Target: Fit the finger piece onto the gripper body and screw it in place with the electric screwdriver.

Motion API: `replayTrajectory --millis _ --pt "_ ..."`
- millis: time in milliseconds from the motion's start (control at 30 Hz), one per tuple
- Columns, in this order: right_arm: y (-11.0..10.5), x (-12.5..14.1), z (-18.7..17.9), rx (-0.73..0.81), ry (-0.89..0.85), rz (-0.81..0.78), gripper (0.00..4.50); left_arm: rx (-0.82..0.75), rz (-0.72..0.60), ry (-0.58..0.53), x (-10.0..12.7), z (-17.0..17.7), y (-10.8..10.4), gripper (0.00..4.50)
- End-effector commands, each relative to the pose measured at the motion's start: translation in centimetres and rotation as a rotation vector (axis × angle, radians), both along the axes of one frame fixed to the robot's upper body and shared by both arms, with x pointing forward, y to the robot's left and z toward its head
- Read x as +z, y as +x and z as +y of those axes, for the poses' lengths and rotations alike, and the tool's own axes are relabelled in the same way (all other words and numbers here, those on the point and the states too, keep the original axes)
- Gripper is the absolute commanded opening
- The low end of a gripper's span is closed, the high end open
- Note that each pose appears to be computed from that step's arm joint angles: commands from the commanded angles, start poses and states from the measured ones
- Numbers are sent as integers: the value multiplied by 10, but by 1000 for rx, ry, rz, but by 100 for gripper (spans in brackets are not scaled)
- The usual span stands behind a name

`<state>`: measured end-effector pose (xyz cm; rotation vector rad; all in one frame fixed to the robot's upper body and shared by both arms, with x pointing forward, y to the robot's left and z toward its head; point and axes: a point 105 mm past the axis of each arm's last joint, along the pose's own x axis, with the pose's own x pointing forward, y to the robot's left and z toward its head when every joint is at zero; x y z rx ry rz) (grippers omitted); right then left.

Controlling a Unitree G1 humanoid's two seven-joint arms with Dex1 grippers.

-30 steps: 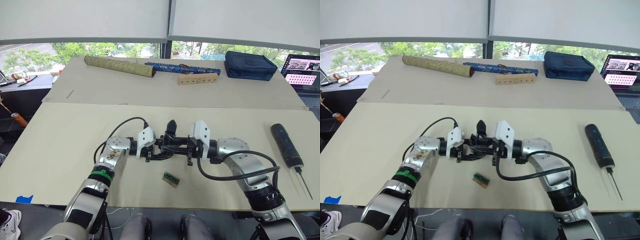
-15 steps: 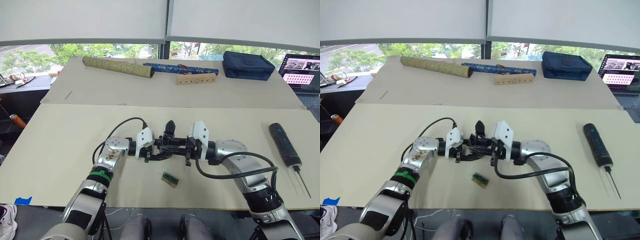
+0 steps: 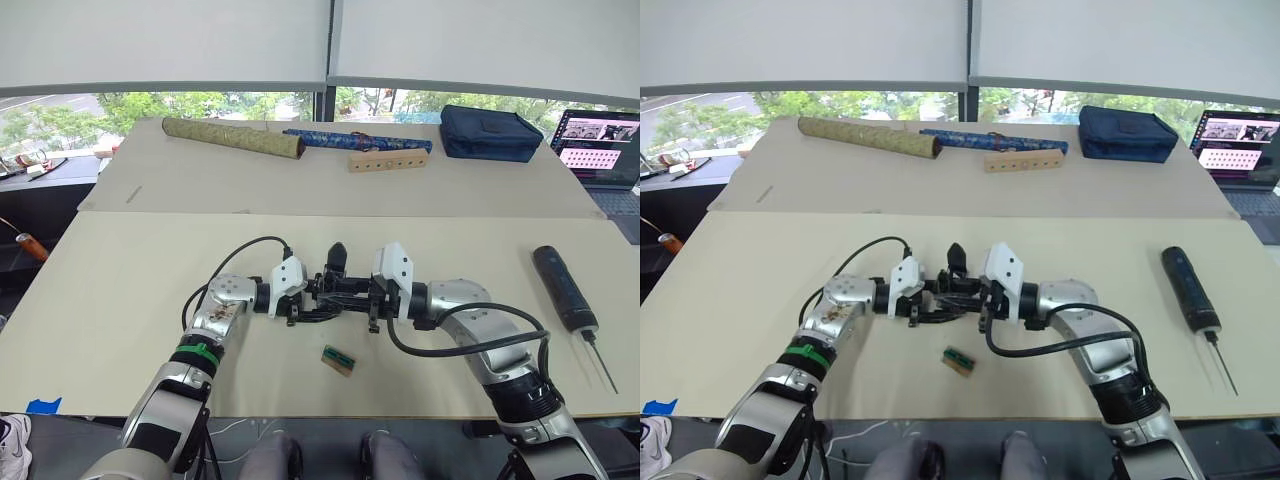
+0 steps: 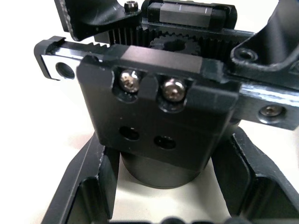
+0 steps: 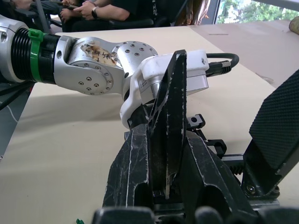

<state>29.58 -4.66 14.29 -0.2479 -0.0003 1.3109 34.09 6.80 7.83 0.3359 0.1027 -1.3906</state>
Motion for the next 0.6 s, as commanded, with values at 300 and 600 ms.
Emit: replayTrajectory --millis 300,600 --pt "9 -38 -5 -46 -188 142 41 -10 30 17 -8 1 -7 230" --pt "4 -40 -6 -4 -173 147 41 -1 33 23 -11 4 -7 230"
